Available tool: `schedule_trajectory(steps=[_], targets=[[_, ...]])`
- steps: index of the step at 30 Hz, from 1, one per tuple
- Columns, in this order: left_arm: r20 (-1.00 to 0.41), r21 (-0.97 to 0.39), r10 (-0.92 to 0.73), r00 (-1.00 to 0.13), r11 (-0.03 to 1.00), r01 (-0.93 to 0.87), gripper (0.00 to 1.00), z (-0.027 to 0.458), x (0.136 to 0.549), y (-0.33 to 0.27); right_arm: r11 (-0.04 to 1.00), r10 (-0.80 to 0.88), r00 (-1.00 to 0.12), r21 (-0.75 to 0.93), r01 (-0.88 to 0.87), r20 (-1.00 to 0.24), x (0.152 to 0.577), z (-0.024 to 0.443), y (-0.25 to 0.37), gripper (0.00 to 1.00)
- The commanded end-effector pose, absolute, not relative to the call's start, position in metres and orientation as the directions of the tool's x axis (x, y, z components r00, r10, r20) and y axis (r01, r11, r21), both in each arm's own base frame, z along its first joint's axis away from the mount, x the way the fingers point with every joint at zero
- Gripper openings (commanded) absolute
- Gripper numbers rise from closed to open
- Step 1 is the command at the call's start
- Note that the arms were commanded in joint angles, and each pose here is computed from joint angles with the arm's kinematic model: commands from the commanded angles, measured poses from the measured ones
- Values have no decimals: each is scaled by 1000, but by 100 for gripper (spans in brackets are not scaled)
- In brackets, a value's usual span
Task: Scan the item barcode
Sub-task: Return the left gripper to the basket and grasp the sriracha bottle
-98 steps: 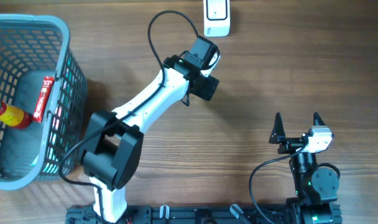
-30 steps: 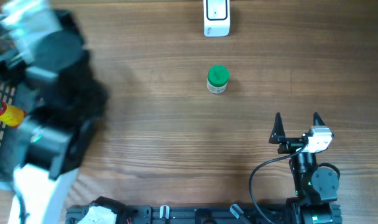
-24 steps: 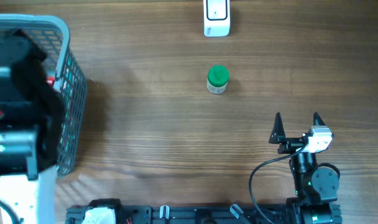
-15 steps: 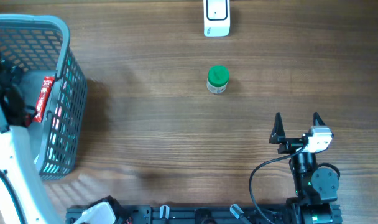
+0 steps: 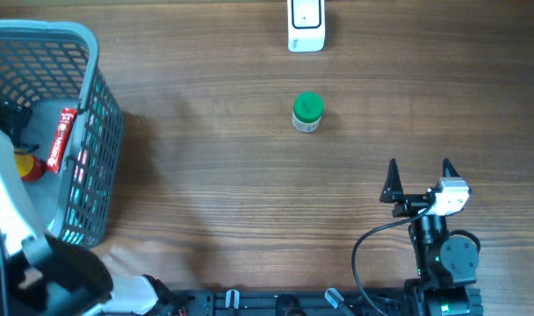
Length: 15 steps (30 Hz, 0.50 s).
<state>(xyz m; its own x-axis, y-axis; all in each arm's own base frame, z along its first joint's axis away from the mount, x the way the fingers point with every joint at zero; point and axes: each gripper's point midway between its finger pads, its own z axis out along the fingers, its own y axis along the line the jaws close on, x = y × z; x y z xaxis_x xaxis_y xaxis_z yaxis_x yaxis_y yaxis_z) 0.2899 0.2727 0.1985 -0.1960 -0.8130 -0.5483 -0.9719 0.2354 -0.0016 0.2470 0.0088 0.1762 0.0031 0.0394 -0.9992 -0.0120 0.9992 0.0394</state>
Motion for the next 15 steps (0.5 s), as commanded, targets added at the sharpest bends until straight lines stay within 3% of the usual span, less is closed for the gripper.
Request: schedule_trajectory(steps=[1,7,15], targets=[[-560,-10,-820,-122,153,-988,100,188,288,290,999,29,10,29,-29,-1000,247,178,12,100],[-579,-34,-811,-86,129,-991,100,179,296,308,999,29,10,29,-29,-1000,247,178,12,100],[-531,25,-839,-122,128,-991,100,136,305,315,999,29,10,29,-29,-1000,247,178,12,100]])
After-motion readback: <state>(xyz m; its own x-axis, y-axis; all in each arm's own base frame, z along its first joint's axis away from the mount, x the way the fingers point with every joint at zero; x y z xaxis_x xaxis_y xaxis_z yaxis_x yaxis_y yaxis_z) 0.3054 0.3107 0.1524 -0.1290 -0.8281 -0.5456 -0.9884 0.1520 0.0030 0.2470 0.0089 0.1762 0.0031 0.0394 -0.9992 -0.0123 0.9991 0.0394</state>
